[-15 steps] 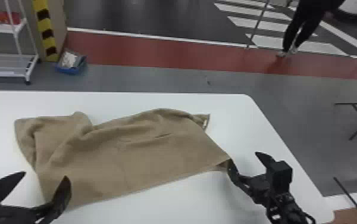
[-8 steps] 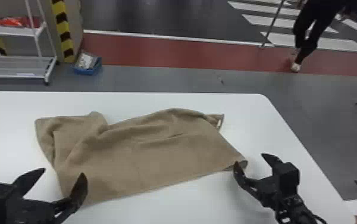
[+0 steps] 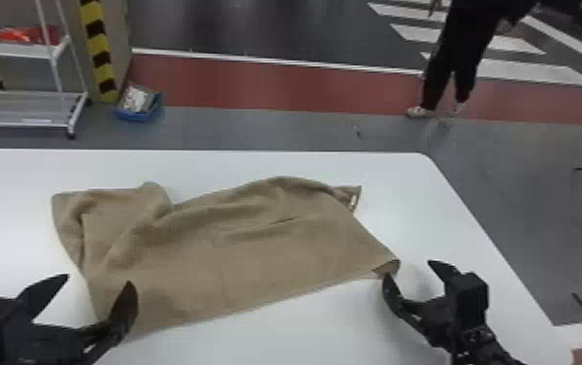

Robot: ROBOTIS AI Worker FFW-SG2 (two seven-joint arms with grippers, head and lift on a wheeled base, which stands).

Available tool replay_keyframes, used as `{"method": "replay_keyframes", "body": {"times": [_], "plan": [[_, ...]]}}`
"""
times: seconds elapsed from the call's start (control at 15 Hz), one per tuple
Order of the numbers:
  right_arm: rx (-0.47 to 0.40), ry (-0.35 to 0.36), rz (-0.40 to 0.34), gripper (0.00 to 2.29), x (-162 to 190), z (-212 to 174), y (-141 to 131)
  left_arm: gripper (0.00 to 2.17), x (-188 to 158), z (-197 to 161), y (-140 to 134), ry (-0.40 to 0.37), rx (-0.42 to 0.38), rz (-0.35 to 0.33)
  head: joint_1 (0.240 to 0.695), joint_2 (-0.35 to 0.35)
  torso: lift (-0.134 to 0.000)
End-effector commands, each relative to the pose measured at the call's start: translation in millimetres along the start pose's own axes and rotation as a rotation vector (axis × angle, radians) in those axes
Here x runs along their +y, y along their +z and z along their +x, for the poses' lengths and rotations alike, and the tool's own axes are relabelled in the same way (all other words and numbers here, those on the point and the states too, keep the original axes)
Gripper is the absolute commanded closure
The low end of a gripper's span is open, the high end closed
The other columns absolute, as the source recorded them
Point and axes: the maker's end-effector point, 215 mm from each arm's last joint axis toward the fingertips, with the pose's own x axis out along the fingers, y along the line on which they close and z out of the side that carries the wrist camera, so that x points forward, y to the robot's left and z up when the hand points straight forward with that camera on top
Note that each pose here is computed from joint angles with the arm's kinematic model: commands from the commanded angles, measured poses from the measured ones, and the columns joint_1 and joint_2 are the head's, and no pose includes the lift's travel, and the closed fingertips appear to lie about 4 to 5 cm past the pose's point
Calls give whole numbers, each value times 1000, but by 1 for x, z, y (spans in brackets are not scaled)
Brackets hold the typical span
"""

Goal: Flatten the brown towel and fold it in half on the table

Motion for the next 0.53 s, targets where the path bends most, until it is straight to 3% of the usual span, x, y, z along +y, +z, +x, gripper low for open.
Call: {"method": "replay_keyframes", "body": {"times": [0.0, 0.47], "plan": [[5, -1, 5, 184, -1, 8, -2, 134, 0, 0, -1, 1, 2, -6, 695, -217, -128], [-37, -3, 20, 205, 2, 11, 22, 134, 7, -1, -2, 16, 3, -9, 695, -198, -128]]}}
